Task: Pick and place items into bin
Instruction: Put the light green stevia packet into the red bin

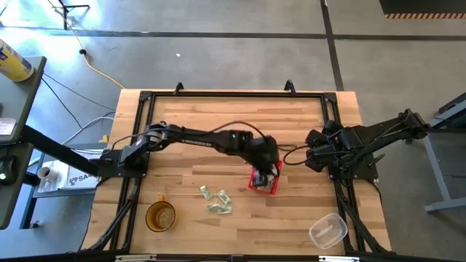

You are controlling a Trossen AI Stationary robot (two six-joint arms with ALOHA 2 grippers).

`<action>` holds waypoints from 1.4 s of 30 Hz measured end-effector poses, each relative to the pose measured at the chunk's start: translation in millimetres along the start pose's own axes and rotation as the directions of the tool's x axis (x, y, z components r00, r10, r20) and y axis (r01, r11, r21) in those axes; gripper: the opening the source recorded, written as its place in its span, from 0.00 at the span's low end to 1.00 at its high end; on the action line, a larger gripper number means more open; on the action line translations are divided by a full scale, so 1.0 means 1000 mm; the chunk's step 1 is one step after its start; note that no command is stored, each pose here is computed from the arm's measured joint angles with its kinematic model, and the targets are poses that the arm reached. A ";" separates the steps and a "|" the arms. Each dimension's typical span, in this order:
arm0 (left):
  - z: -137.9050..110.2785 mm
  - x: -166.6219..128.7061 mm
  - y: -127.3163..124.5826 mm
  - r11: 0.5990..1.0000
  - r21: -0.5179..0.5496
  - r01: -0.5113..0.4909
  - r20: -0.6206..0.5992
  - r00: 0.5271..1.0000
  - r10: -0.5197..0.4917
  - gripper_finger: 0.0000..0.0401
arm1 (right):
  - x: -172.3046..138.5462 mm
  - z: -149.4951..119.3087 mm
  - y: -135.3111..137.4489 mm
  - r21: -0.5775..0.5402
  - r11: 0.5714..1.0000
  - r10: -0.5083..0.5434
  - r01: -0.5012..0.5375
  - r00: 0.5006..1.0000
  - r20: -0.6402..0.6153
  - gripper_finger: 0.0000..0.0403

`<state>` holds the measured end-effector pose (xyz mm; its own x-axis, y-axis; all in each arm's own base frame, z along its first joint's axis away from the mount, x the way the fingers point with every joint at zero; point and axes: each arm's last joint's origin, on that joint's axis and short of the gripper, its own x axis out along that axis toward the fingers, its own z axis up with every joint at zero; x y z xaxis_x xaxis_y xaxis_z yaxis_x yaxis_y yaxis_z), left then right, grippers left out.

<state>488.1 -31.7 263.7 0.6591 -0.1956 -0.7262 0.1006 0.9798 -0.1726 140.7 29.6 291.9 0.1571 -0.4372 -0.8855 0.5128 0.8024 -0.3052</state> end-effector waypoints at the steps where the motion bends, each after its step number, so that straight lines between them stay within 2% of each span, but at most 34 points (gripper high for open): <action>1: -0.003 0.004 -0.002 1.000 0.000 0.002 -0.016 1.000 -0.002 0.40 | 0.000 0.000 0.000 0.000 1.000 0.001 -0.001 1.000 -0.002 0.82; 5: -0.018 0.008 -0.009 0.997 0.010 -0.076 -0.153 0.985 0.077 0.54 | 0.000 -0.001 0.000 -0.002 1.000 0.007 -0.007 1.000 -0.012 0.82; 8: -0.033 -0.006 -0.010 0.992 0.010 -0.125 -0.335 0.935 0.121 0.61 | 0.000 -0.001 0.000 -0.004 1.000 0.007 -0.007 1.000 -0.019 0.82; 12: -0.048 -0.033 -0.023 0.989 0.012 -0.147 -0.501 0.855 0.133 0.62 | 0.000 -0.001 0.000 -0.004 1.000 0.006 -0.006 1.000 -0.017 0.82; 17: -0.076 -0.026 -0.053 0.993 0.018 -0.115 -0.615 0.782 0.102 0.60 | 0.000 -0.001 -0.001 -0.021 1.000 -0.003 0.003 1.000 -0.007 0.82; 20: -0.096 -0.013 -0.070 0.987 0.149 -0.068 -0.617 0.773 0.146 0.58 | 0.000 -0.001 -0.001 -0.028 1.000 -0.004 0.004 1.000 -0.007 0.82; 22: -0.113 -0.003 -0.080 0.962 0.271 -0.018 -0.626 0.756 0.190 0.57 | 0.000 -0.001 -0.001 -0.033 0.999 -0.004 0.004 1.000 -0.007 0.82; 24: -0.121 0.008 -0.086 0.944 0.326 0.045 -0.582 0.797 0.163 0.56 | 0.000 -0.001 -0.001 -0.048 0.999 -0.004 0.003 1.000 -0.006 0.82; 26: -0.129 0.016 -0.084 0.936 0.337 0.104 -0.579 0.806 0.119 0.55 | 0.000 -0.001 -0.001 -0.049 0.999 -0.003 0.003 1.000 -0.007 0.82; 31: -0.142 0.030 -0.077 0.908 0.404 0.109 -0.526 0.840 0.133 0.53 | 0.000 -0.001 0.000 -0.050 0.999 0.009 -0.010 1.000 -0.021 0.82; 35: -0.151 0.036 -0.078 0.910 0.380 0.164 -0.530 0.845 0.070 0.49 | 0.000 -0.001 0.000 -0.050 0.999 0.008 -0.009 1.000 -0.022 0.82; 39: -0.161 0.037 -0.075 0.911 0.382 0.153 -0.541 0.837 0.086 0.37 | 0.000 -0.001 0.000 -0.050 0.999 0.008 -0.009 1.000 -0.022 0.82; 42: -0.169 0.033 -0.067 0.911 0.398 0.106 -0.597 0.784 0.169 0.21 | 0.000 -0.001 -0.001 -0.051 0.999 -0.001 0.000 1.000 -0.013 0.82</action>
<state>377.3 -110.4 138.5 0.0889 -0.0117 -0.9960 0.4583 0.8883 0.0304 139.5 29.5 291.7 0.1453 -0.4325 -0.8898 0.4692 0.8219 -0.3229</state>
